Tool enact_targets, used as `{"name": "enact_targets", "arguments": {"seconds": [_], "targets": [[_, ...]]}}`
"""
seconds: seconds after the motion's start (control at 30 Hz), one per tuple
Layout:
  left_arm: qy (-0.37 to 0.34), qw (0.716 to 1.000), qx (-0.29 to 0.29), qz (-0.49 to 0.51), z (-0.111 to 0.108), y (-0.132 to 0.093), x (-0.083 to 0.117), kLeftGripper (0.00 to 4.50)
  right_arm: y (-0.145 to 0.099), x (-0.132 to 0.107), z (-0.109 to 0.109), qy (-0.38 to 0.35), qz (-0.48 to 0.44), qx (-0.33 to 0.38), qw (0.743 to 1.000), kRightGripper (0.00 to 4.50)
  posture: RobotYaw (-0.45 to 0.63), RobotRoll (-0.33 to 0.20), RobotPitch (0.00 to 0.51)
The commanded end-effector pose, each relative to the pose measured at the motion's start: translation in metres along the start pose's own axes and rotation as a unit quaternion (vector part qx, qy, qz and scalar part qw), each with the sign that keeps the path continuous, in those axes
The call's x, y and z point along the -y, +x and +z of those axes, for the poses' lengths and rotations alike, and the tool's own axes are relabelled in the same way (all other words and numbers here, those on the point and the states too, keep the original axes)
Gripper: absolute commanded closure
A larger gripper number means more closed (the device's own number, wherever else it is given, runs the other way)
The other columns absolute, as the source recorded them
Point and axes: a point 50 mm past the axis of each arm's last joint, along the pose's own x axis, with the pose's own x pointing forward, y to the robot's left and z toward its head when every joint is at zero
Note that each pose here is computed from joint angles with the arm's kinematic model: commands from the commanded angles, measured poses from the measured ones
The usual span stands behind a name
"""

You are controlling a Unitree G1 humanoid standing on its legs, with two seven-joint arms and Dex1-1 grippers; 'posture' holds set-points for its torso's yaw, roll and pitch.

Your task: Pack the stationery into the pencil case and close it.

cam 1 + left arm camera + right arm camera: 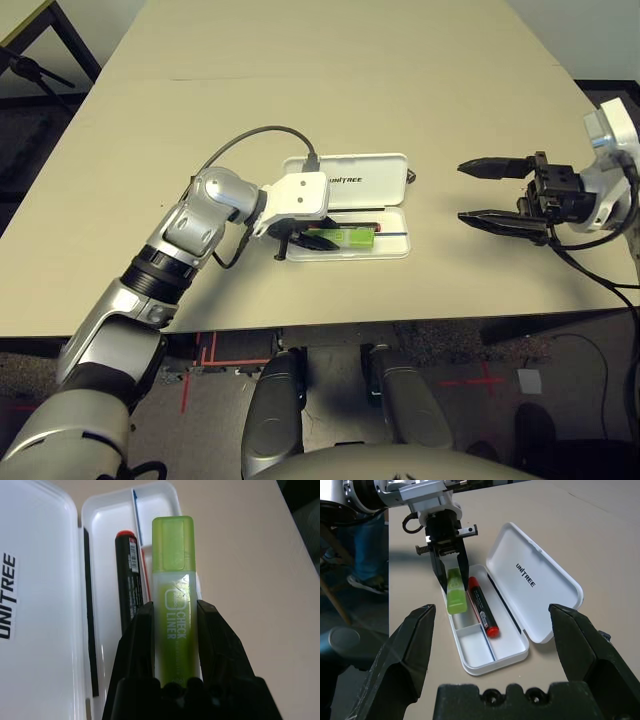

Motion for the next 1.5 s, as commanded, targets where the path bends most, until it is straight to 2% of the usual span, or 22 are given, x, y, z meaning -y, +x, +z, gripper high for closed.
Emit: {"name": "enact_targets", "arguments": {"seconds": [0.03, 0.3, 0.6, 0.87, 1.1, 1.17, 1.5], "targets": [[-0.026, 0.999, -0.033, -0.003, -0.008, 0.001, 0.001, 3.42, -0.003, 0.000, 0.006, -0.014, -0.006, 0.003, 1.000, 0.00, -0.09, 0.000, 0.190], [-0.043, 0.998, -0.049, 0.005, -0.009, 0.001, 0.003, 3.42, 0.001, 0.004, 0.006, -0.018, -0.009, 0.007, 1.000, 0.00, -0.07, 0.000, 0.188], [-0.055, 0.998, -0.030, 0.009, 0.002, -0.004, 0.007, 0.11, -0.002, 0.015, 0.009, -0.003, -0.046, 0.001, 0.999, 0.00, -0.06, 0.000, 0.190], [-0.079, 0.996, 0.014, 0.037, 0.020, -0.036, 0.014, 0.05, -0.005, 0.034, 0.006, 0.012, -0.142, -0.063, 0.988, 0.00, -0.03, 0.000, 0.189], [-0.109, 0.988, 0.011, 0.104, 0.014, -0.069, 0.015, 0.05, 0.007, 0.053, -0.009, 0.005, -0.199, -0.145, 0.969, 0.00, 0.00, 0.000, 0.202], [-0.116, 0.987, 0.010, 0.113, 0.012, -0.074, 0.019, 0.05, 0.014, 0.060, -0.016, 0.013, -0.220, -0.176, 0.959, 0.00, 0.02, 0.000, 0.209], [-0.148, 0.979, 0.009, 0.137, 0.004, -0.084, 0.034, 0.05, 0.049, 0.081, -0.030, 0.054, -0.239, -0.198, 0.949, 0.00, 0.05, 0.000, 0.250]]}}
